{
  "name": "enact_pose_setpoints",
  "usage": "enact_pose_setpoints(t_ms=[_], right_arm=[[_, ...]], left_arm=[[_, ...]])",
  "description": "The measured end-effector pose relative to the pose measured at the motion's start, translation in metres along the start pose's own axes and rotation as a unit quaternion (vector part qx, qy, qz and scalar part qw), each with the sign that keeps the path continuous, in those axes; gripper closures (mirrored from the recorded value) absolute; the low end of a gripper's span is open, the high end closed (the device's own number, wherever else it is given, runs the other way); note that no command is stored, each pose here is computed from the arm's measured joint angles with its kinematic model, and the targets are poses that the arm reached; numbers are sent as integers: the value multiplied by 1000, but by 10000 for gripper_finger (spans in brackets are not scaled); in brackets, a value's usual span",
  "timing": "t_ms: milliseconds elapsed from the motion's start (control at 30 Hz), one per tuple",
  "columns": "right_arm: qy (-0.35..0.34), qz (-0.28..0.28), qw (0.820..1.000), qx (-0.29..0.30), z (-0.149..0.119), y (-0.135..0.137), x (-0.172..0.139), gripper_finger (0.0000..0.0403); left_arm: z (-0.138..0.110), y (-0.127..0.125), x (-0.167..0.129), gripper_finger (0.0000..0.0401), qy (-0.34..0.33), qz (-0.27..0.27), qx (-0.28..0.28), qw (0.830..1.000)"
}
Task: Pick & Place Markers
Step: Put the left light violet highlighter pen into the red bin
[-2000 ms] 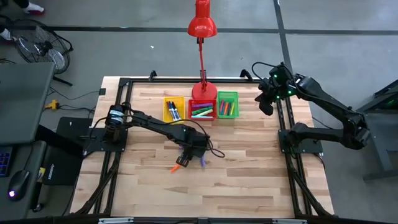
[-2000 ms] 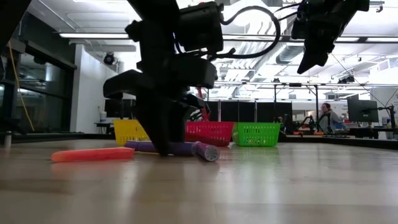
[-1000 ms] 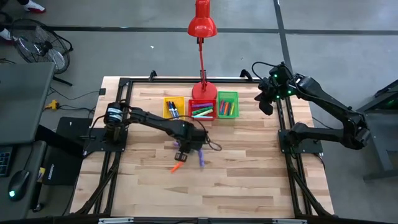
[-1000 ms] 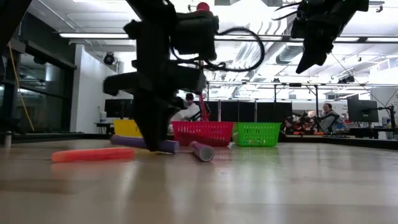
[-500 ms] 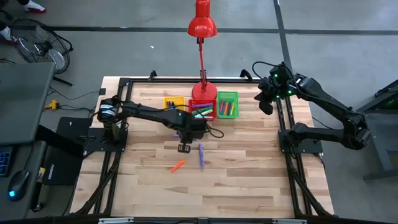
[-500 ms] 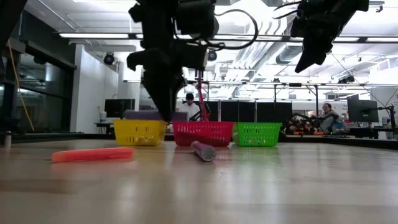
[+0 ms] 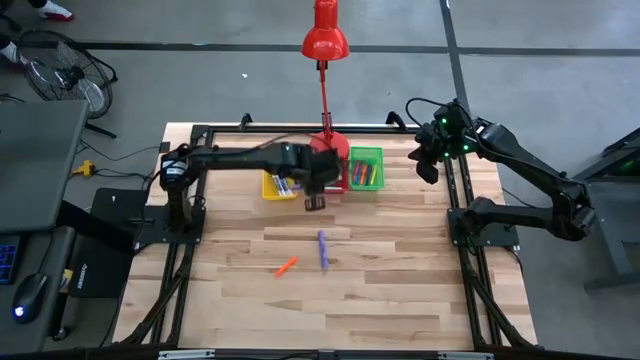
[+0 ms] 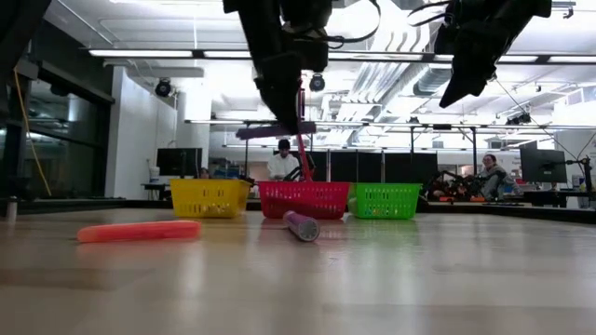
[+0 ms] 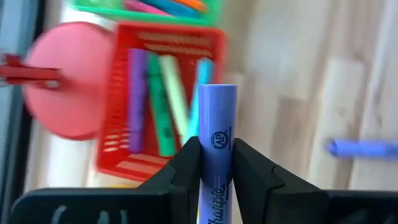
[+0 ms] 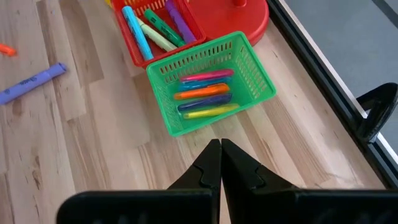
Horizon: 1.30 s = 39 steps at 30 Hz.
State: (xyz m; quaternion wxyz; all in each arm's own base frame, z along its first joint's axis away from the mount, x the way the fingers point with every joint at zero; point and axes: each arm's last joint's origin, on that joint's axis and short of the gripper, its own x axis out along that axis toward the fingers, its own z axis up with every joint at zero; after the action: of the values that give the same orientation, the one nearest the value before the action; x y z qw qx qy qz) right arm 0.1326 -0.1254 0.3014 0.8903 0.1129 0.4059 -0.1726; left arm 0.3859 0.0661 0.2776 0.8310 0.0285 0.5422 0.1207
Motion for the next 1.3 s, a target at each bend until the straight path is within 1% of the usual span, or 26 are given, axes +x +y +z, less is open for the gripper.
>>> enact_pose_setpoints(t_ms=[133,233,400,533,567,600,667,767,867,1000,1067,1167,1300], right_arm=[[-1,0,1000,0,0,0,0,403],[-1,0,1000,0,0,0,0,403],[0,0,1000,0,0,0,0,403],[0,0,1000,0,0,0,0,403],[0,0,1000,0,0,0,0,403],[0,0,1000,0,0,0,0,403],[0,0,1000,0,0,0,0,403],[-2,-1,1000,1,0,0,0,403],[-4,-2,1000,1,1,0,0,403],[-3,-4,1000,13,1,0,0,403],[-3,-5,1000,17,1,0,0,403],[-1,-14,1000,20,1,-1,0,403],[1,-23,1000,21,1,-1,0,403]], left_arm=[[6,24,-7,334,-18,15,-62,998],[11,36,-9,334,-44,21,-113,992],[17,54,-8,334,-92,24,-229,969],[23,64,0,334,-120,25,-267,956],[23,66,2,334,-119,25,-265,956],[23,66,4,334,-118,25,-248,961],[26,68,9,334,-127,33,-196,972],[26,67,24,334,-110,40,-131,984],[25,67,39,334,-92,23,-82,992],[21,67,52,334,-64,23,-51,996],[18,70,57,334,-51,11,-42,998],[17,74,55,334,-60,-16,-43,997],[13,85,56,334,-51,-17,-46,997]])
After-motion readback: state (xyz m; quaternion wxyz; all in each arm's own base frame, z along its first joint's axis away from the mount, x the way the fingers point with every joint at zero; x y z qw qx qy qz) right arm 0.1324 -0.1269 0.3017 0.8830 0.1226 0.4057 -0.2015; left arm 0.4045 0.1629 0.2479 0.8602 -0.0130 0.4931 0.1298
